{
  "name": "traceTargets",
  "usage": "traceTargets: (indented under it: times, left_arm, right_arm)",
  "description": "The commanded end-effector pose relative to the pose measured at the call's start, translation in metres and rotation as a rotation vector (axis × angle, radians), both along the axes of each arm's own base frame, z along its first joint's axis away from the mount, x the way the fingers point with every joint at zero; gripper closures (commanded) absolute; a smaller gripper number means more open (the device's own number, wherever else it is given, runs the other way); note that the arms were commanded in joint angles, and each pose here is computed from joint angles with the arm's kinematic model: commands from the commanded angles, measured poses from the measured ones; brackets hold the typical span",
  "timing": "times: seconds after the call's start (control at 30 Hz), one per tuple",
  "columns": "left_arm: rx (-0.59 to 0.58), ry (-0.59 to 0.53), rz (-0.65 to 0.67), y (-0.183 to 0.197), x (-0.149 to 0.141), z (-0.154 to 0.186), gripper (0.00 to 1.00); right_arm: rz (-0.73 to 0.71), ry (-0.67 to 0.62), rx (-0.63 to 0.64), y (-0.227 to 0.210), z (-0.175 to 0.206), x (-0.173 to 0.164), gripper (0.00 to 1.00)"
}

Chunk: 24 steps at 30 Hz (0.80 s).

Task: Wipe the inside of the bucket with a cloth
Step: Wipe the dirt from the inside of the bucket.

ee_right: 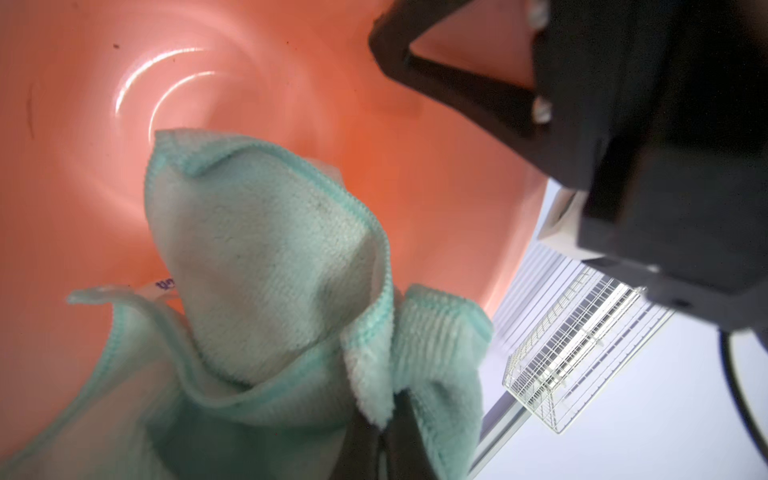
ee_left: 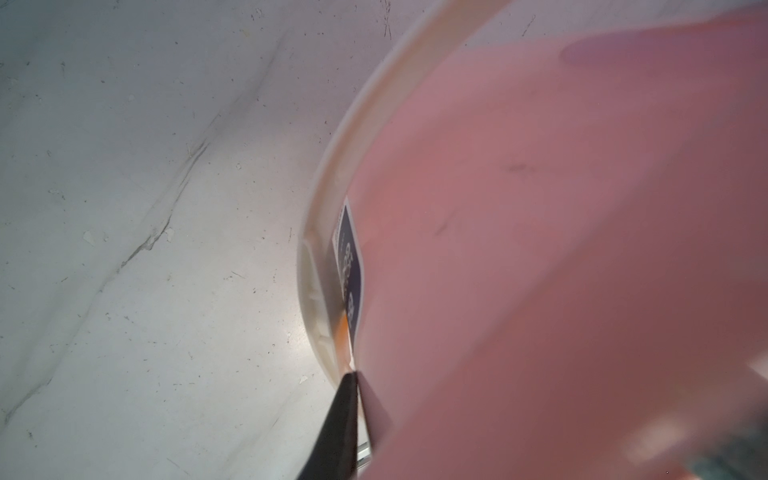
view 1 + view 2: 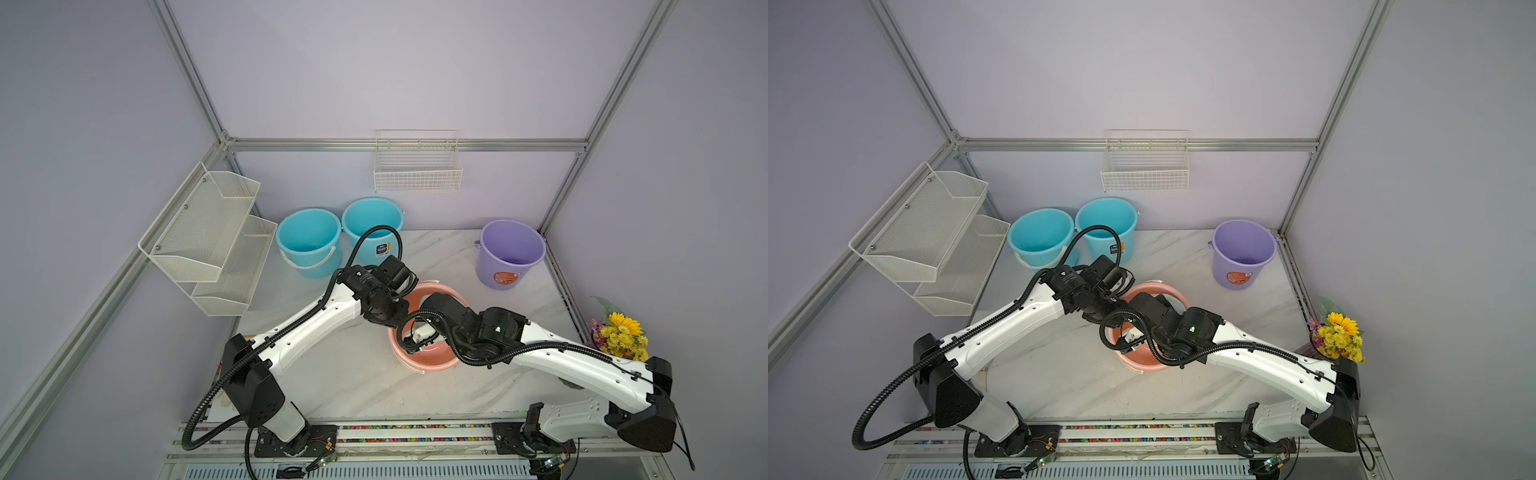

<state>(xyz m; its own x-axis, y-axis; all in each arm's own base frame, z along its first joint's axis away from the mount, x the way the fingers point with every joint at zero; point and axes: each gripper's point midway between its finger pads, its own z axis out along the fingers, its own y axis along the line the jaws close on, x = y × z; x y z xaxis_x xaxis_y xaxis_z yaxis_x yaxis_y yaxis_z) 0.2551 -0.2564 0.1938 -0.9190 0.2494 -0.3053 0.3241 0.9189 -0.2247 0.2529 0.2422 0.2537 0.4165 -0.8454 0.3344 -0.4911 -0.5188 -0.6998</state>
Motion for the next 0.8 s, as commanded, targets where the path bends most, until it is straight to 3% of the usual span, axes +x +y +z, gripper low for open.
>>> traceTargets:
  times: [0.0,0.57,0.77]
  left_arm:
    - [-0.097,-0.063,0.000,-0.014,0.007,0.031,1.00]
    - [-0.120,-0.064,-0.010,-0.016,0.004,0.038,1.00]
    - [-0.119,-0.065,-0.007,-0.016,0.005,0.038,1.00]
  right_arm:
    - [-0.031,0.049,-0.085,-0.015,-0.019,-0.006,1.00]
    - [-0.044,0.339,0.055,0.006,-0.161,0.023,1.00]
    - [-0.076,0.441,0.119,0.006,-0.196,0.023,1.00]
